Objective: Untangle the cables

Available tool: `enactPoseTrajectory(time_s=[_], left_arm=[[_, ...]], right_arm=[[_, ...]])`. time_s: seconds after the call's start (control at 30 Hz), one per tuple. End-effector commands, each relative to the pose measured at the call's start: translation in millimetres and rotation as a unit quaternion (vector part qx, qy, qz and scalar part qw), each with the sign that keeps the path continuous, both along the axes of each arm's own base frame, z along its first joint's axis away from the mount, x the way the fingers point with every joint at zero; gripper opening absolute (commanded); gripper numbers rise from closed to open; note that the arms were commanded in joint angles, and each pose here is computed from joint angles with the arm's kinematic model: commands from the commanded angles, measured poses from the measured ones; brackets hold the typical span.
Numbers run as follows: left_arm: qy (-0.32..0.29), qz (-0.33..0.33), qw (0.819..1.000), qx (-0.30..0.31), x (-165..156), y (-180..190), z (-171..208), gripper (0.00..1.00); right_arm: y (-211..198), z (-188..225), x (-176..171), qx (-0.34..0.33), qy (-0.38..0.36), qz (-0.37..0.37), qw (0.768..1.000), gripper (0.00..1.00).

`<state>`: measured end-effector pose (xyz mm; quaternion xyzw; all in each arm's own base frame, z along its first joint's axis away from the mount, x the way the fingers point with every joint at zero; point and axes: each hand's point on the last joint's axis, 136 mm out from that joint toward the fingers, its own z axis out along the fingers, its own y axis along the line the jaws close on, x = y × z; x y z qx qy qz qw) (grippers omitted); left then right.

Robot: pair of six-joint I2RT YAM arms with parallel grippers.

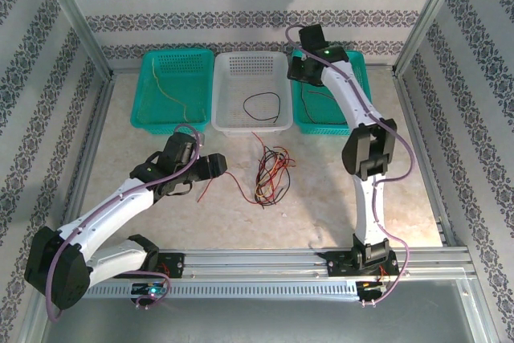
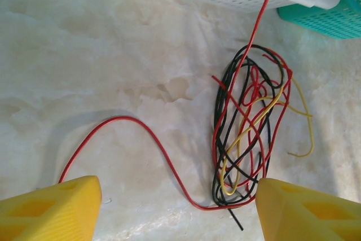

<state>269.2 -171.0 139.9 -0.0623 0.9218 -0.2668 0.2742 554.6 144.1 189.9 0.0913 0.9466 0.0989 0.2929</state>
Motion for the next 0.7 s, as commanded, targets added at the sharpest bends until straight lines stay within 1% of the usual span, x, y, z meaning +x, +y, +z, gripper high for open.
enactPoseTrajectory(time_s=[0.0,0.03,0.07,0.1,0.17,0.2,0.27,0.4,0.53,0.67], left_arm=[[0.003,0.011,1.000,0.004,0,7,3,0.72],[0.004,0.011,1.000,0.002,0,6,3,0.72],[0.005,0.011,1.000,0.000,0,6,2,0.71],[0.004,0.010,1.000,-0.002,0,5,2,0.71],[0.005,0.011,1.000,-0.006,0,4,2,0.70],[0.005,0.012,1.000,-0.007,0,4,1,0.70],[0.003,0.012,1.000,-0.007,1,4,2,0.70],[0.000,0.012,1.000,-0.010,3,3,4,0.70],[0.005,0.010,1.000,-0.007,4,2,1,0.70],[0.005,0.009,1.000,-0.006,4,2,1,0.70]], right_arm=[[-10,-28,1,0.025,0.046,-0.009,0.999,0.52],[-2,-32,4,0.048,0.049,0.005,0.998,0.60],[6,-34,6,0.067,0.048,0.024,0.996,0.64],[11,-35,7,0.072,0.047,0.036,0.996,0.67],[14,-36,9,0.063,0.043,0.051,0.996,0.76],[14,-36,9,0.062,0.043,0.054,0.996,0.77],[13,-42,10,0.065,0.052,0.057,0.995,0.79],[22,-55,9,0.084,0.073,0.082,0.990,0.79],[35,-56,6,0.087,0.070,0.114,0.987,0.80],[37,-54,5,0.084,0.067,0.118,0.987,0.79]])
